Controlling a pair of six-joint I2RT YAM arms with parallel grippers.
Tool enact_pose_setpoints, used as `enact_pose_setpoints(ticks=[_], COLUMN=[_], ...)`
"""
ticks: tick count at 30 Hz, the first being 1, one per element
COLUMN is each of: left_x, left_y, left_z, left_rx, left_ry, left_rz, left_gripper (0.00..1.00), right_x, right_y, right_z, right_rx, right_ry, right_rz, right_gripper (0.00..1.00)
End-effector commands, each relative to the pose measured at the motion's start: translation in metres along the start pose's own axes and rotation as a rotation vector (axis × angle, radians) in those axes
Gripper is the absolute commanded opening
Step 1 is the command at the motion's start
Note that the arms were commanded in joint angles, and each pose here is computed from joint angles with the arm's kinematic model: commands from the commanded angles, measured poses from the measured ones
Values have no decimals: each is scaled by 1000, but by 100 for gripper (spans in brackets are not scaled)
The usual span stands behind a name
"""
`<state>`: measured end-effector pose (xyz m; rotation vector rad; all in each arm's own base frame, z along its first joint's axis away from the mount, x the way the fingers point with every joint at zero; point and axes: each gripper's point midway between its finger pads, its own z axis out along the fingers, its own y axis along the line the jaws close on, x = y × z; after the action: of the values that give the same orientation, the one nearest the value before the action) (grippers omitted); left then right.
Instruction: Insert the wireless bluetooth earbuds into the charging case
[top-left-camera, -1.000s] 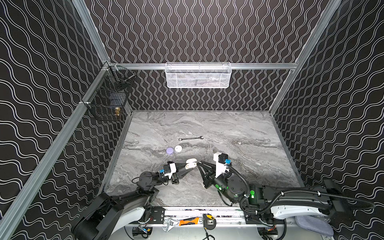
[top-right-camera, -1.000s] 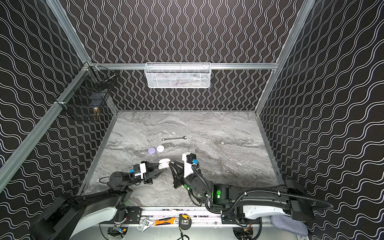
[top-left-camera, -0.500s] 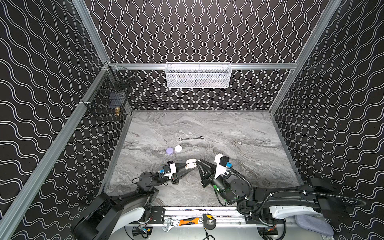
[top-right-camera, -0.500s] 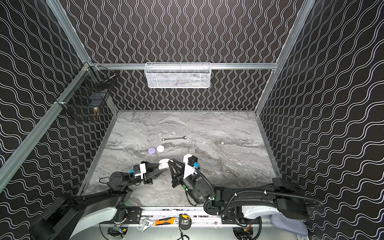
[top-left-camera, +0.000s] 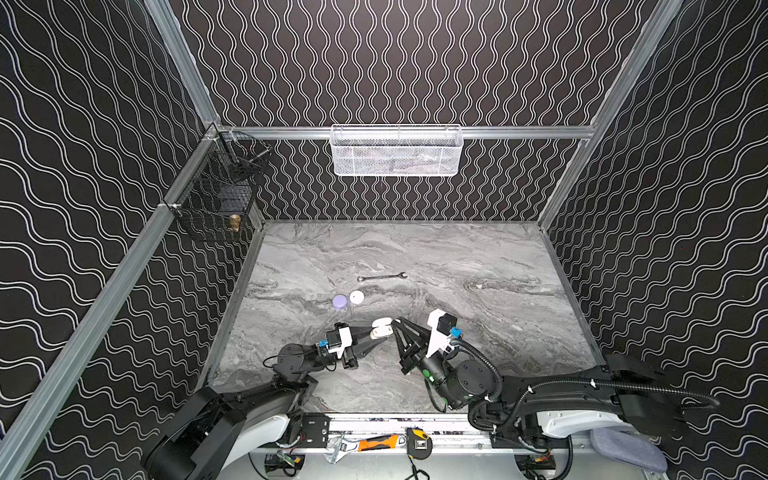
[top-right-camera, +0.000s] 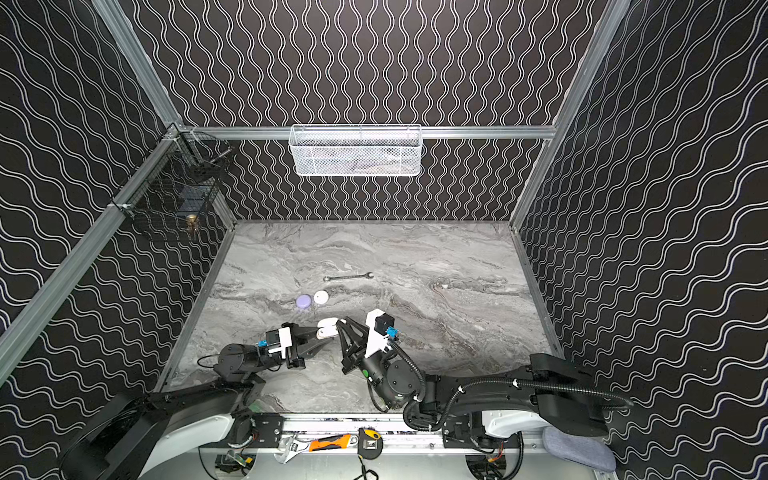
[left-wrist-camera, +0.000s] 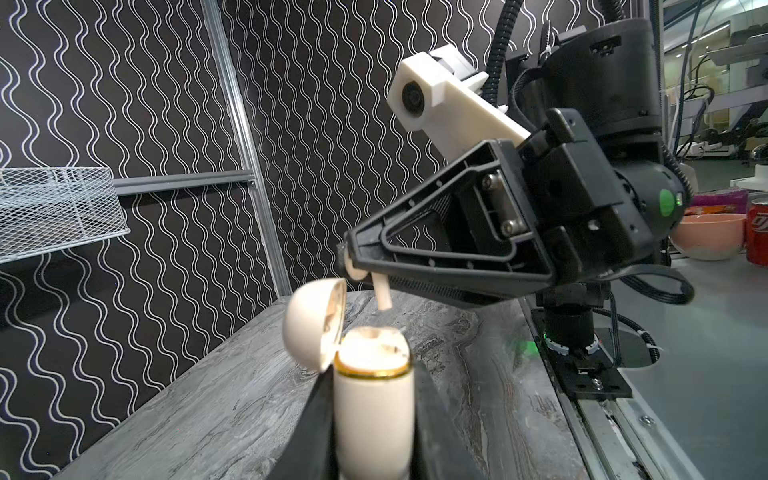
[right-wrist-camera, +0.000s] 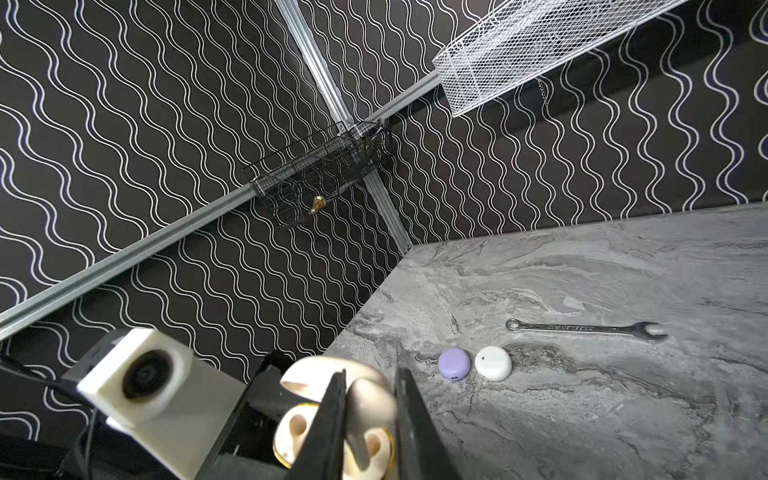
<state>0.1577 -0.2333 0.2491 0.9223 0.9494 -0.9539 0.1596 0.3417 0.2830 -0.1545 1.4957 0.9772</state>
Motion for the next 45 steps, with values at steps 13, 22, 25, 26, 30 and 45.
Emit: enact_pose_setpoints(ticks=[13, 22, 25, 26, 30, 45], left_x=[-10, -12, -12, -12, -13, -13], left_y=[-4, -2, 3, 4, 6, 6], left_z=[-1, -1, -2, -2, -2, -3], left_rx=[14, 3, -28, -36, -47, -54], left_ry=[-34, -41, -42, -43, -45, -48], left_rz=[27, 17, 3, -2, -11, -8], left_gripper=[0, 0, 0, 0, 0, 0], right_x=[-5, 3, 4, 5, 9, 16], right_y=[-1, -4, -4, -4, -3, -5], right_z=[1, 0, -1, -1, 1, 7], right_rx=[-12, -17, -28, -31, -33, -10], right_ry=[-97, -105, -117, -118, -120, -133], right_rz=[18, 9, 4, -1, -13, -42], right_gripper=[13, 12, 12, 12, 12, 12])
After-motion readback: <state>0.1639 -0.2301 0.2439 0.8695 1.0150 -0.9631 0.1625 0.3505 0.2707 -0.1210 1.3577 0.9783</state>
